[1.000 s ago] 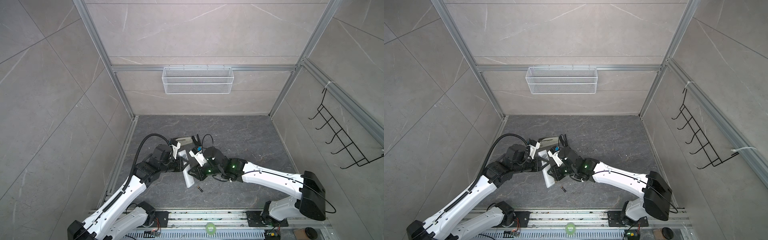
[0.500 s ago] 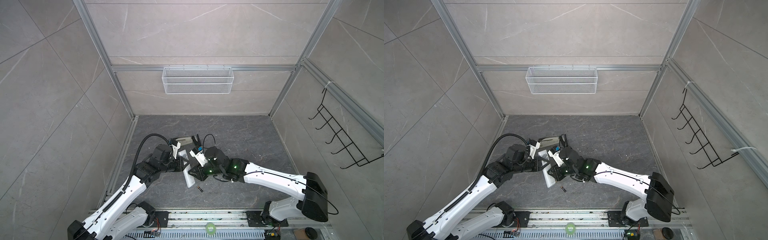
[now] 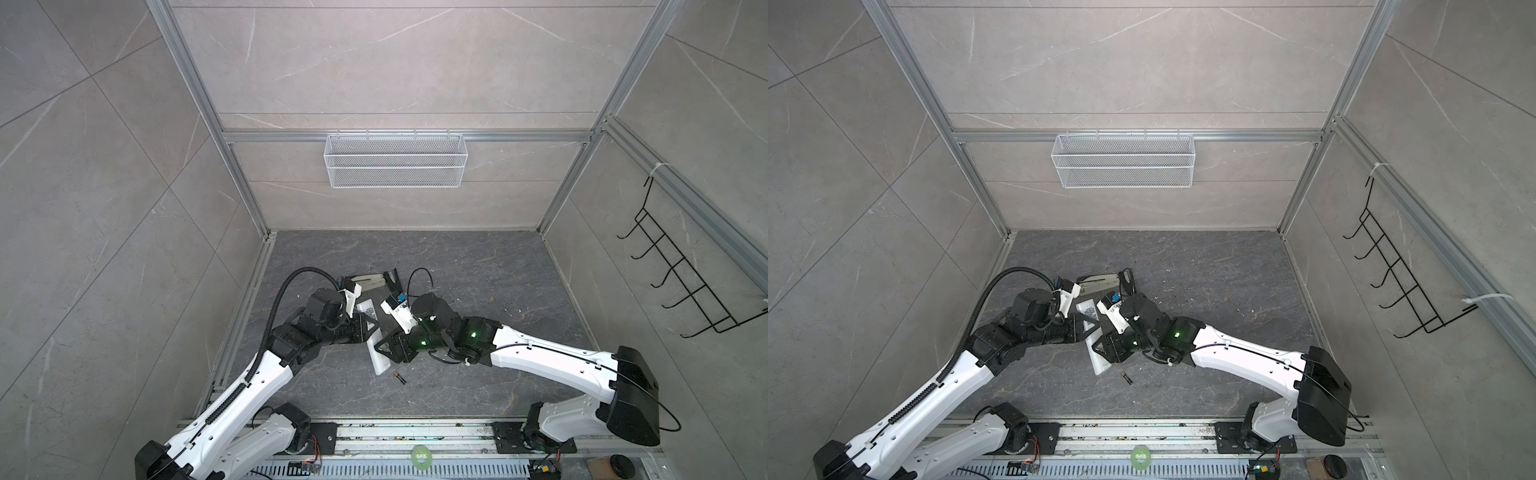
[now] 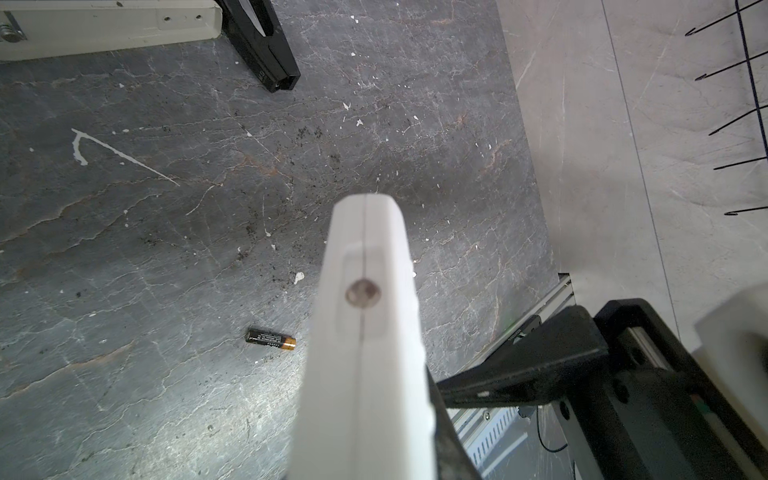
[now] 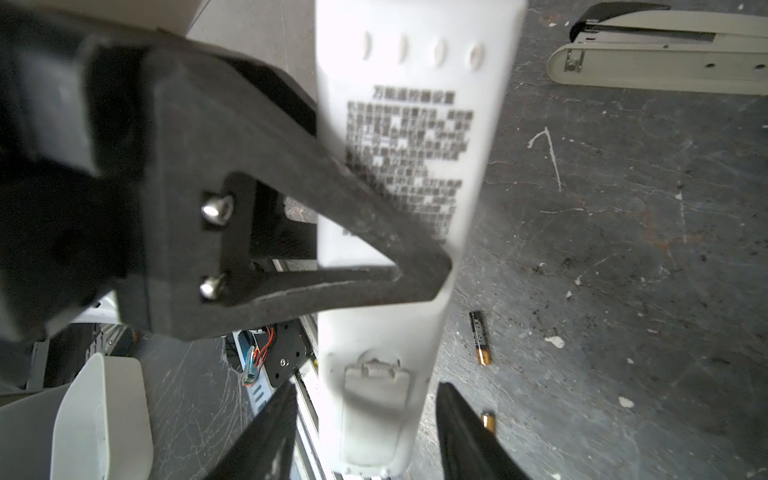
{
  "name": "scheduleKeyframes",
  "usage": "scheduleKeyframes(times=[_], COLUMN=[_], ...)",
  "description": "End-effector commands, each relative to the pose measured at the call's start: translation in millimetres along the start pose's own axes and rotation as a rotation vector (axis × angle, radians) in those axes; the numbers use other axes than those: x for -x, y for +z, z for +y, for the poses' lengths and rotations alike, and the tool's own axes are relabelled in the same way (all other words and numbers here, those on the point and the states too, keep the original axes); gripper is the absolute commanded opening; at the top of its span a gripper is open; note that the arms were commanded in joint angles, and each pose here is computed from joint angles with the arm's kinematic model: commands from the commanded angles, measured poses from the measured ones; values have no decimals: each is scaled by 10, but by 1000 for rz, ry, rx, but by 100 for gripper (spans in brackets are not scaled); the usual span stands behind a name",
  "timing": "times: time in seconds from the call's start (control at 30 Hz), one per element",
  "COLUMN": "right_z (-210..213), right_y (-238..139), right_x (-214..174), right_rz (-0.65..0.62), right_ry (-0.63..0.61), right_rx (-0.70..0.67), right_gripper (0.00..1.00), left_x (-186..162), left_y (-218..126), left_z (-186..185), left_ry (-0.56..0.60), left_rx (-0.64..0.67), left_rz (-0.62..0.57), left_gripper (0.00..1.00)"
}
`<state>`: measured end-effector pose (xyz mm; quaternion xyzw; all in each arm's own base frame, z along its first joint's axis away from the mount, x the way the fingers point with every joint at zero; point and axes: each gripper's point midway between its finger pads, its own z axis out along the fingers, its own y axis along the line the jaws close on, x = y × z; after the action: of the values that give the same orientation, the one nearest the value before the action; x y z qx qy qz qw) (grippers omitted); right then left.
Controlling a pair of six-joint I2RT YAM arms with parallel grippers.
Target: Load the batteries into the remote control
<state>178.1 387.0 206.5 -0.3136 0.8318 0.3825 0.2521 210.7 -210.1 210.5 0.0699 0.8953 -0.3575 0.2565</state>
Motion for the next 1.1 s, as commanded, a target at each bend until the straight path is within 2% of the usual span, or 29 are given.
scheduleKeyframes(times=[0.0, 0.3, 0.63, 1.07], right_z=[-29, -61, -44, -56], right_y=[31, 126, 127, 123], right_x=[-3, -41, -44, -61], right_rz=[10, 27, 25, 26], right_ry=[-16, -16, -15, -10], right_rx=[-20, -21, -10, -12], right_gripper=[59, 58, 40, 35], left_x=[81, 79, 83, 88], left_y=[-36, -34, -46, -61], left_z=[-139, -184, -208, -209], left_ry=[10, 15, 15, 16], left_rx=[-58, -82, -95, -94], left_rz=[-30, -24, -29, -32], left_gripper=[0, 0, 0, 0])
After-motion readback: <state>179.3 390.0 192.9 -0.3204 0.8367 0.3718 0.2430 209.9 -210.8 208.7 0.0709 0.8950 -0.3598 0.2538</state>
